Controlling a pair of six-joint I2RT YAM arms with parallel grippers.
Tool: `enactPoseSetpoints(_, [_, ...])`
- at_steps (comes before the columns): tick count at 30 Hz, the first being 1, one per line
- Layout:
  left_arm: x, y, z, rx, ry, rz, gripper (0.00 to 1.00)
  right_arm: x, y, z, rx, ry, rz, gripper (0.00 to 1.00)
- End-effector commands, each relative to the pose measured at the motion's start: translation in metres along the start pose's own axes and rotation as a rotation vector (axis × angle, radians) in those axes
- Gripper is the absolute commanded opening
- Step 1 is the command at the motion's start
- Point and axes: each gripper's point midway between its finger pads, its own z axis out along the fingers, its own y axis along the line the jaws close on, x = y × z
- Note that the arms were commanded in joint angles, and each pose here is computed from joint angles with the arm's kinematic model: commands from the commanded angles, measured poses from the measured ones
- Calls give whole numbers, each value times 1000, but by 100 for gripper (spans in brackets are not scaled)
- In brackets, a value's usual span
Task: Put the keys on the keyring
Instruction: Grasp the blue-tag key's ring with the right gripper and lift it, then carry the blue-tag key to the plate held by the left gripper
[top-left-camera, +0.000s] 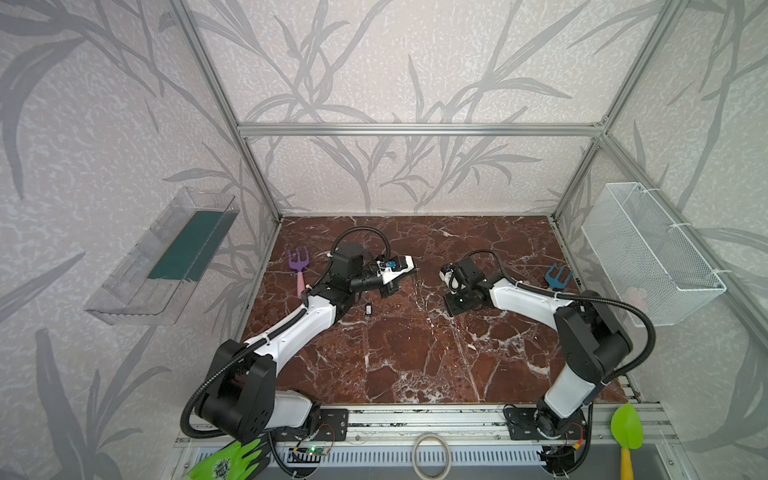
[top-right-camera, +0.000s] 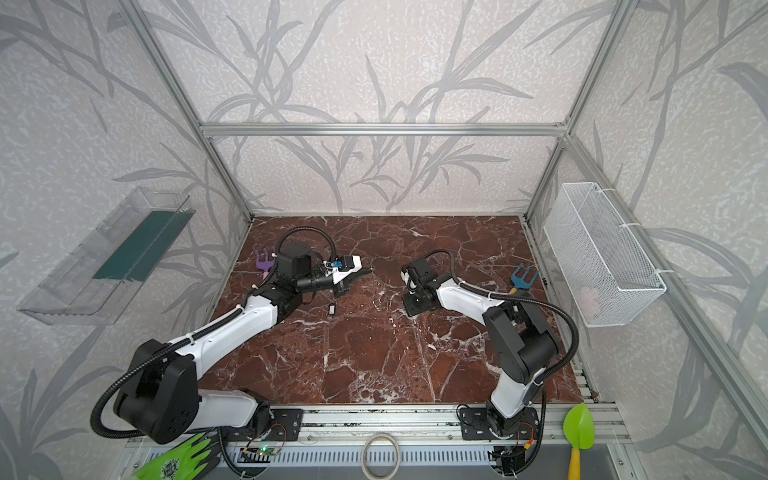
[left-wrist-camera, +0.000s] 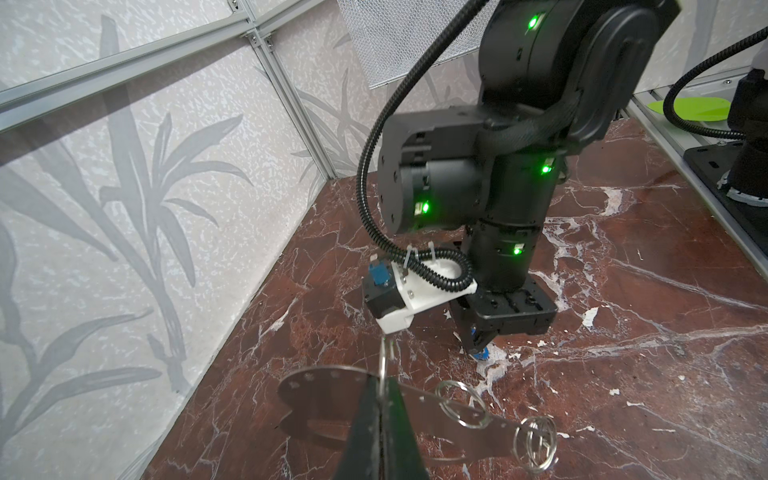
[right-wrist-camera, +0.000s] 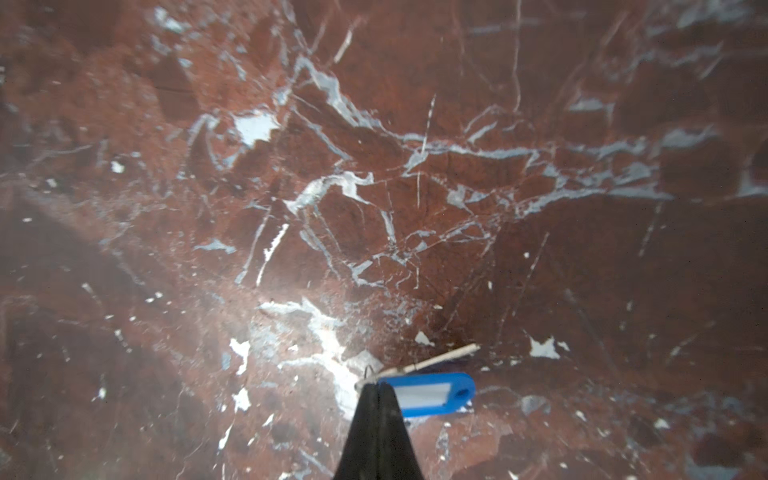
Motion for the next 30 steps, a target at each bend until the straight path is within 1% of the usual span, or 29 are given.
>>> enactPoseSetpoints(1, [-9, 5, -2, -13, -25, 38, 0, -22, 16, -29, -63, -139, -140, 0])
enactPoseSetpoints(4, [-12, 6, -2, -19, -32, 46, 0, -27, 26, -50, -111, -218, -243, 0])
enactPoseSetpoints(6, [-14, 7, -3, -22, -41, 54, 0, -34, 30, -69, -133, -287, -287, 0])
enactPoseSetpoints(11, [-22, 10, -1, -33, -56, 81, 0, -53, 54, -125, -235, -529, -448, 0])
enactPoseSetpoints(13, [-25, 10, 1, -41, -54, 102, 0, -55, 59, -140, -236, -594, -498, 0])
enactPoseSetpoints(17, [-28, 12, 5, -51, -33, 134, 0, -61, 61, -160, -219, -635, -542, 0])
enactPoseSetpoints(23, [-37, 16, 14, -64, -31, 158, 0, -71, 75, -183, -274, -694, -570, 0])
enactPoseSetpoints(30, [-43, 17, 22, -80, -17, 183, 0, -75, 88, -194, -340, -723, -609, 0])
